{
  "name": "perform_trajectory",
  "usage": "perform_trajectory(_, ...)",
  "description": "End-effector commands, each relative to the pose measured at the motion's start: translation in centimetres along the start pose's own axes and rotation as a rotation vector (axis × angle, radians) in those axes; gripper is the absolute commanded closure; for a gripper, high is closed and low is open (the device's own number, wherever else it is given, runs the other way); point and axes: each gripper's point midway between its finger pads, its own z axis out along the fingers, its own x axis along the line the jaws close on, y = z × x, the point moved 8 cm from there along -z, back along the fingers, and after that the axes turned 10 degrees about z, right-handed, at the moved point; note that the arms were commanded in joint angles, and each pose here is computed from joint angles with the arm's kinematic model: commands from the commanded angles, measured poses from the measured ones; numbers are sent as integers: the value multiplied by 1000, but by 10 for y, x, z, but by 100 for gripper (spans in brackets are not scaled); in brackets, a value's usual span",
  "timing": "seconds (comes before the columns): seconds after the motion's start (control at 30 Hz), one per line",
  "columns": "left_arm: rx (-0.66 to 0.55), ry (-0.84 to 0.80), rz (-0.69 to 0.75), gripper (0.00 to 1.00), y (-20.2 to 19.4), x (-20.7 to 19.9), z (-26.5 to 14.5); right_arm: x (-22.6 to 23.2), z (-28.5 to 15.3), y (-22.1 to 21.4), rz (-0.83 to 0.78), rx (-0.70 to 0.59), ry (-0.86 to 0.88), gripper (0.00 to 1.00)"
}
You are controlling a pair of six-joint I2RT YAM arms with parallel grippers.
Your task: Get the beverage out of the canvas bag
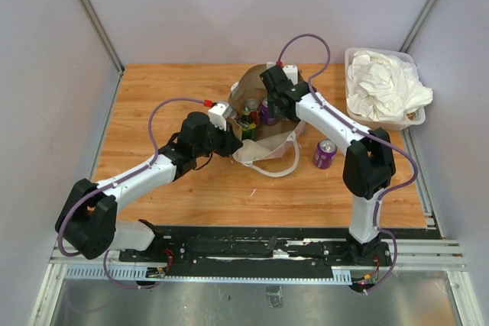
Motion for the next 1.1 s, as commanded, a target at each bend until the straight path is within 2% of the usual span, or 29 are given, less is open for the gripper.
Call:
perform_trajectory(0.0,85,29,5,99,-19,3,-2,-6,-40,36,14,-126,17,99)
perform_trajectory(0.3,86,22,-2,99,-20,3,-1,-12,-64,43,-25,-151,42,99)
perform_trajectory(0.63,80,22,-3,99,-15,2,-1,-19,-150,82,-73,-274,185,99)
perform_trajectory(0.77,77,27,-1,99,-13,2,-2,-40,-188,93,-51,-340,209,99)
perform_trajectory(0.93,64,33,-3,99,-10,2,-6,-84,-225,93,-11,-418,137,99)
perform_trajectory(1.07,56,41,0,99,-10,2,-9,-125,-230,79,45,-390,33,99)
